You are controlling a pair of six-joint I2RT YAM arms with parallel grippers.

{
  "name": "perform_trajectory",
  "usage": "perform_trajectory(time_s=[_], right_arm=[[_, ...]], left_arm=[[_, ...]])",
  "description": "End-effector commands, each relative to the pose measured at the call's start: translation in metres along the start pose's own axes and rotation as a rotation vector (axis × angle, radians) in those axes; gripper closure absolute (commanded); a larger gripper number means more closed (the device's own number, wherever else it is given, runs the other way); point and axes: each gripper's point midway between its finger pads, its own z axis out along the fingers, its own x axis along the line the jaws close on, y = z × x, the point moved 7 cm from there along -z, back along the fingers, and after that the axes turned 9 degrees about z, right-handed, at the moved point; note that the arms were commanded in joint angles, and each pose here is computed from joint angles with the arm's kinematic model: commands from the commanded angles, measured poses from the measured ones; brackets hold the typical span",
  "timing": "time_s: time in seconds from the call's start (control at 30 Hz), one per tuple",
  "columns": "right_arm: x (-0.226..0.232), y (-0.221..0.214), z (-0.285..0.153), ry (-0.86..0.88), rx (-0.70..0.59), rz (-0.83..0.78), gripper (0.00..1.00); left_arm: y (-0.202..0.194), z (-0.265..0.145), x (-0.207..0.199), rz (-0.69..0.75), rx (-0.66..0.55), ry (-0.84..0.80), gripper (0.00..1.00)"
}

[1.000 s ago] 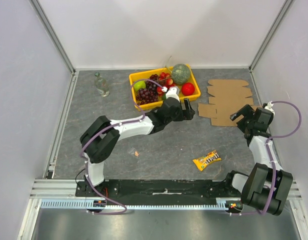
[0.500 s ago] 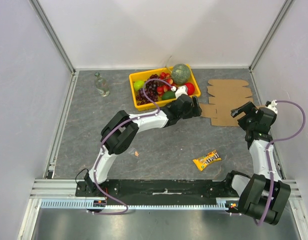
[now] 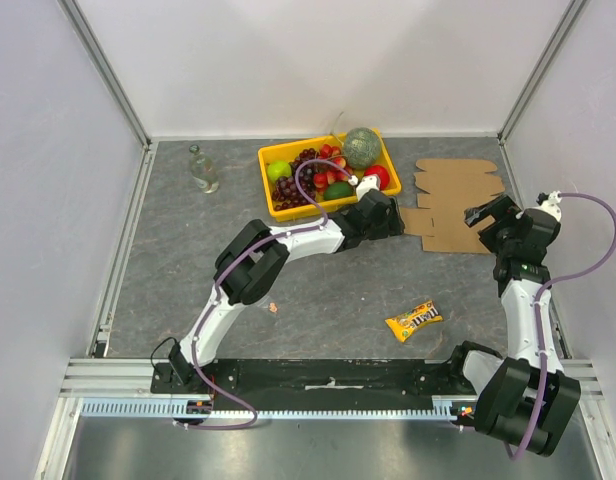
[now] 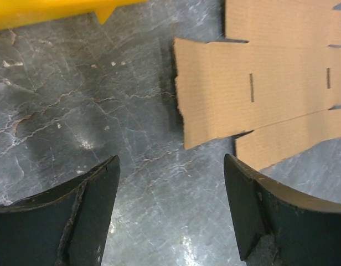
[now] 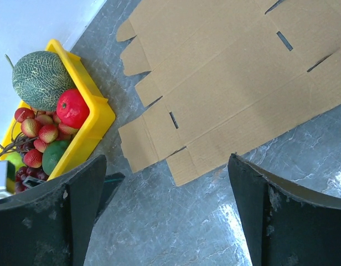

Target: Fold the paper box

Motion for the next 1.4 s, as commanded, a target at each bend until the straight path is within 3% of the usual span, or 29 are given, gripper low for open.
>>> perform_trajectory(time_s=[0.0,0.27,0.63,0.9,1.23,1.37], right_arm=[[0.015,0.012,-0.006,0.054,-0.024,-0.014,0.02],[0.011,0.008,-0.007,0.051,-0.021,0.005,0.02],[0.013,0.009,-0.006,0.052,-0.021,0.004,0.02],[0.011,0.008,-0.003,0.045,-0.013,0.014,0.02],[0.007,0.005,0.0,0.036,-0.008,0.016,0.02],[0.007,0.005,0.0,0.036,-0.014,0.011,0.02]], left_arm=[[0.006,0.012,-0.001,-0.015,0.006,-0.028,0.2],[0.001,0.035,-0.001,-0.007,0.083,-0.109,0.26],[-0.013,0.05,0.0,-0.017,0.187,-0.18,0.41],[-0.019,0.055,0.001,-0.023,0.214,-0.214,0.44],[-0.019,0.06,0.005,-0.044,0.221,-0.243,0.68],[-0.017,0.057,0.003,-0.036,0.21,-0.259,0.71]])
